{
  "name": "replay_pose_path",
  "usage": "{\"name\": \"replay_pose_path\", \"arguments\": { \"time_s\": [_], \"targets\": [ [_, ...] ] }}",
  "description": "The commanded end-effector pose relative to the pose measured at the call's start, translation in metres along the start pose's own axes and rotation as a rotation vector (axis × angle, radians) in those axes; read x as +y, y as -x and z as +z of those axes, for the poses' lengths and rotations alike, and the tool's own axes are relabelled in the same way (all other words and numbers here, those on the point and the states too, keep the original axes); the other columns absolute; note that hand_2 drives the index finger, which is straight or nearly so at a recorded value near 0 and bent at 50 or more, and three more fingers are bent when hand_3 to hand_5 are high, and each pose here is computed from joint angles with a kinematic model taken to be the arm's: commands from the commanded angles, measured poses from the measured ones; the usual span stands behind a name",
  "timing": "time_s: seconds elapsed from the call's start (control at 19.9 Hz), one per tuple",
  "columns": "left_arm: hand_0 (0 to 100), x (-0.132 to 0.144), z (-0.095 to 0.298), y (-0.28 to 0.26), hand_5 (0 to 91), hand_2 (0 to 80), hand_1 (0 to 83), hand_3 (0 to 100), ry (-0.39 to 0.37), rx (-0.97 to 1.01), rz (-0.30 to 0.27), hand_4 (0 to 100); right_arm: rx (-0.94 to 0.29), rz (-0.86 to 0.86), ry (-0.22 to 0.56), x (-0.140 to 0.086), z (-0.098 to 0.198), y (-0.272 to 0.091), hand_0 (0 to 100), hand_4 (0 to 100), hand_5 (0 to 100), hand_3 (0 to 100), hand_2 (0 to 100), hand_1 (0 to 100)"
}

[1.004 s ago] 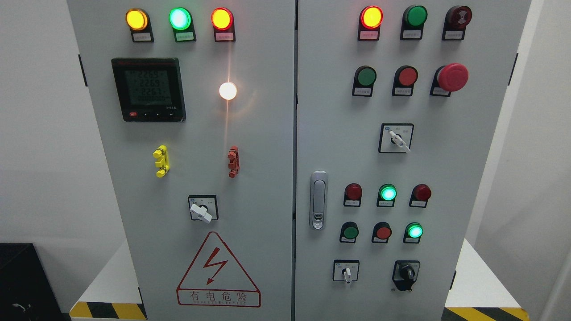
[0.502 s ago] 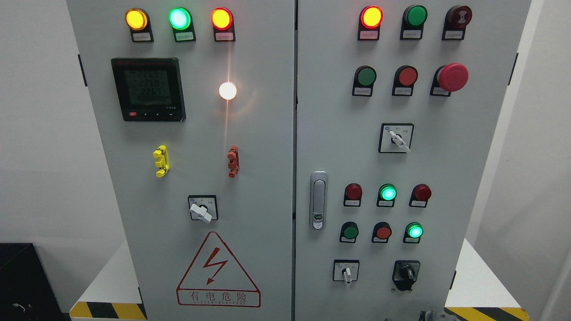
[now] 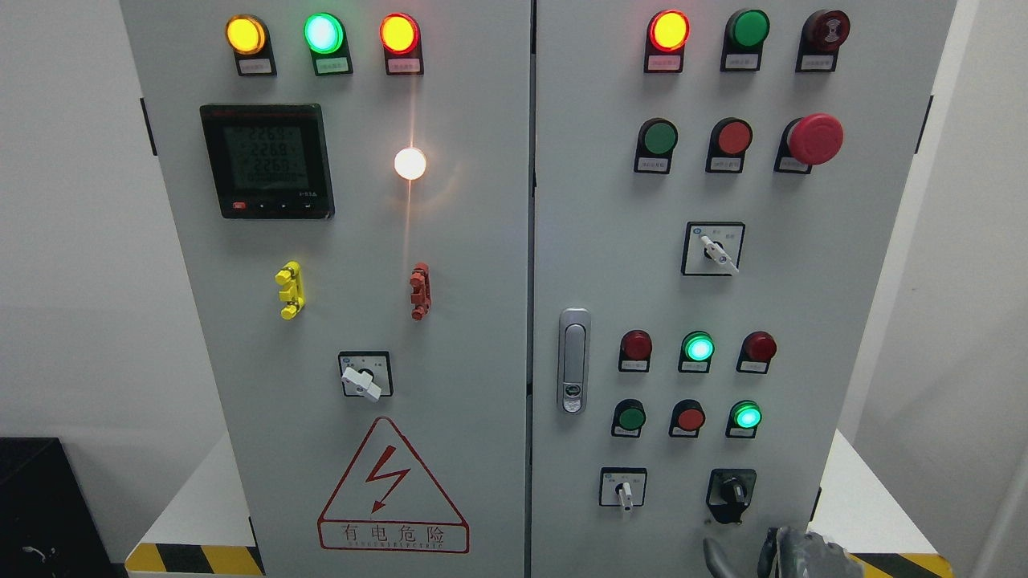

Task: Flip black knob to close circuit
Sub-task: 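Raise the right hand up to the black rotary knob at the bottom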

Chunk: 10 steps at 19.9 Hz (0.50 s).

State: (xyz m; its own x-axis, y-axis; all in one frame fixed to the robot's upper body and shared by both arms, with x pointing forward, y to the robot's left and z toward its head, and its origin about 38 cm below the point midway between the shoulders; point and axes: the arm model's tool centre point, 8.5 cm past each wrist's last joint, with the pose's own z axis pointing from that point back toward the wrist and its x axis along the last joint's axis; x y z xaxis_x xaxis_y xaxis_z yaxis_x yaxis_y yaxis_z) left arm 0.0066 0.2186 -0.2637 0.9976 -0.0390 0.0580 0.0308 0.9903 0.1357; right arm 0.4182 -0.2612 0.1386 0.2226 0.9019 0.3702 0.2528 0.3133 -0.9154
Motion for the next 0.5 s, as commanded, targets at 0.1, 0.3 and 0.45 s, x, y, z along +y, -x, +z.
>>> {"name": "replay_pose_path", "arguments": {
  "time_s": [0.1,0.3,0.45],
  "targets": [
    [12,-0.0016,0.0000,0.0049,0.0,0.0,55.6,0,0.004,-0.005,0.003,0,0.016,-0.006,0.017,-0.0064,-0.0088,0.0030,0,92,100,98,80,8],
    [12,-0.0016,0.0000,0.0049,0.0,0.0,55.6,0,0.004,-0.005,0.003,0,0.021,-0.009,0.025,-0.0091,-0.0096,0.0049,0,92,100,98,80,8],
    [12,-0.0016,0.0000,0.0049,0.0,0.0,55.6,0,0.004,-0.005,0.003,0,0.020,-0.009,0.021,-0.0097,-0.0096,0.0046,0,91,100,98,80,7]
  ]
}}
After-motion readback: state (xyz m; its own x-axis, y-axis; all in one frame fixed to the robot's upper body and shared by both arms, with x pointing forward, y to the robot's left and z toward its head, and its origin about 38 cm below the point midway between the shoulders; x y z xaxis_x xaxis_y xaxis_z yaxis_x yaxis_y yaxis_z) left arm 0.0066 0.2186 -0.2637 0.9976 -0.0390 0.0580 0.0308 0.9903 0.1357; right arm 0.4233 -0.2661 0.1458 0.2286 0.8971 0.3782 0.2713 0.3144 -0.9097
